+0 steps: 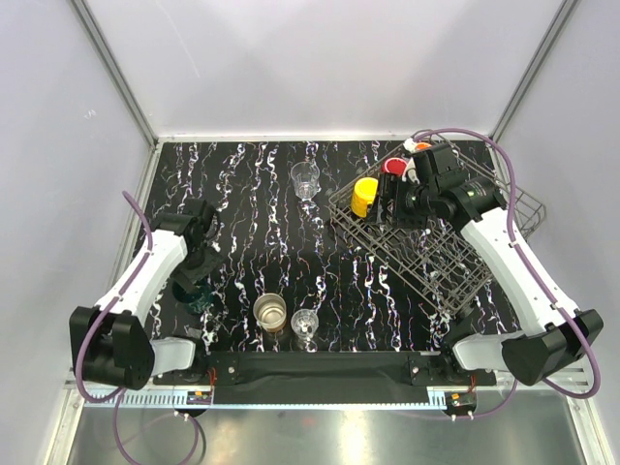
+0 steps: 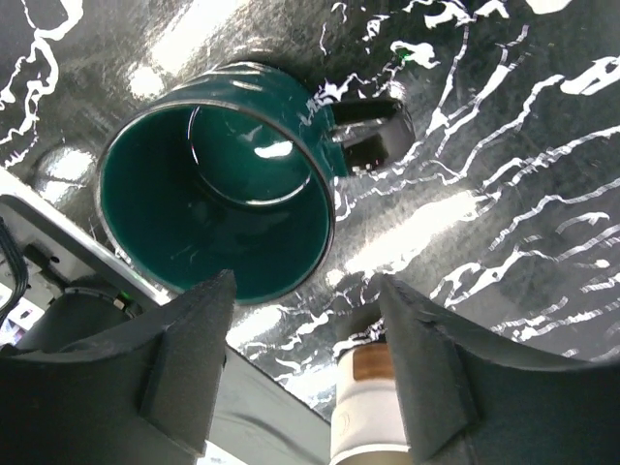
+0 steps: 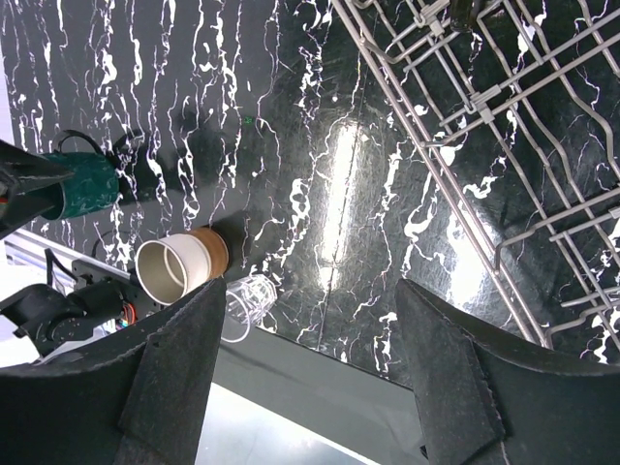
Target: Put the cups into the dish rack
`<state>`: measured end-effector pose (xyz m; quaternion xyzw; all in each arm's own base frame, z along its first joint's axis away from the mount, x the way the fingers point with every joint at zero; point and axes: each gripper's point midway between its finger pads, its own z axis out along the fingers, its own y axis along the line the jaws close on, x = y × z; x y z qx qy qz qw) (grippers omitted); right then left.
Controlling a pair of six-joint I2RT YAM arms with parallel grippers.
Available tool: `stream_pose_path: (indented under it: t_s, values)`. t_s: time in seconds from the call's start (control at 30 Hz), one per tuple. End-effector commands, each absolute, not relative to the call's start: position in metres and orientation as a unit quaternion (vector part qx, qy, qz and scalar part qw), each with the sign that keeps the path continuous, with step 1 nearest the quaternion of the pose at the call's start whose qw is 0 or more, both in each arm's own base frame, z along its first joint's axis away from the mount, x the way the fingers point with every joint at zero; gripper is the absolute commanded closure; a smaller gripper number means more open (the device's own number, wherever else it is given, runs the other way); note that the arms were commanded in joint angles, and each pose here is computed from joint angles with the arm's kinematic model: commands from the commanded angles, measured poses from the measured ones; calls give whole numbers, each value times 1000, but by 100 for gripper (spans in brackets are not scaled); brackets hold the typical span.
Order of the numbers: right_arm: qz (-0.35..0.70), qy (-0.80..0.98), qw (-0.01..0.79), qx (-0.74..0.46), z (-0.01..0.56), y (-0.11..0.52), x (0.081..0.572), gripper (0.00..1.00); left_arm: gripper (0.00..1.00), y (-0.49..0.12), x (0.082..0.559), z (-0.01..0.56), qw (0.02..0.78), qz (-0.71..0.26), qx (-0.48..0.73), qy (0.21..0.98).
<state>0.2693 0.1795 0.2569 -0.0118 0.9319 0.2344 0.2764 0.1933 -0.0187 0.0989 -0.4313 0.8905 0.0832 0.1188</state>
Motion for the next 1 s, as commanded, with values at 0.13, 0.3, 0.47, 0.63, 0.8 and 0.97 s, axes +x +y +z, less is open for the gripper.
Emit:
stream_pose_path:
  t_s: [0.13,0.3,0.47,0.63,0.8,0.97]
  values:
    - [241,918,314,-8,293,170,269,22,44,-11,194,77,116,109,-439,884]
    - [239,918,315,-6,297,167,266,22,68,-9,194,72,117,114,-431,887]
    - [254,914,316,-3,304,172,267,22,100,-10,192,76,109,115,-419,894]
    - [272,911,311,-6,314,178,267,22,100,-14,210,111,153,88,-411,894]
    - [294,907,301,-11,328,186,267,22,100,-38,257,198,280,12,-364,888]
    - [333,901,279,-15,348,199,268,22,100,-95,296,295,444,-146,-217,857]
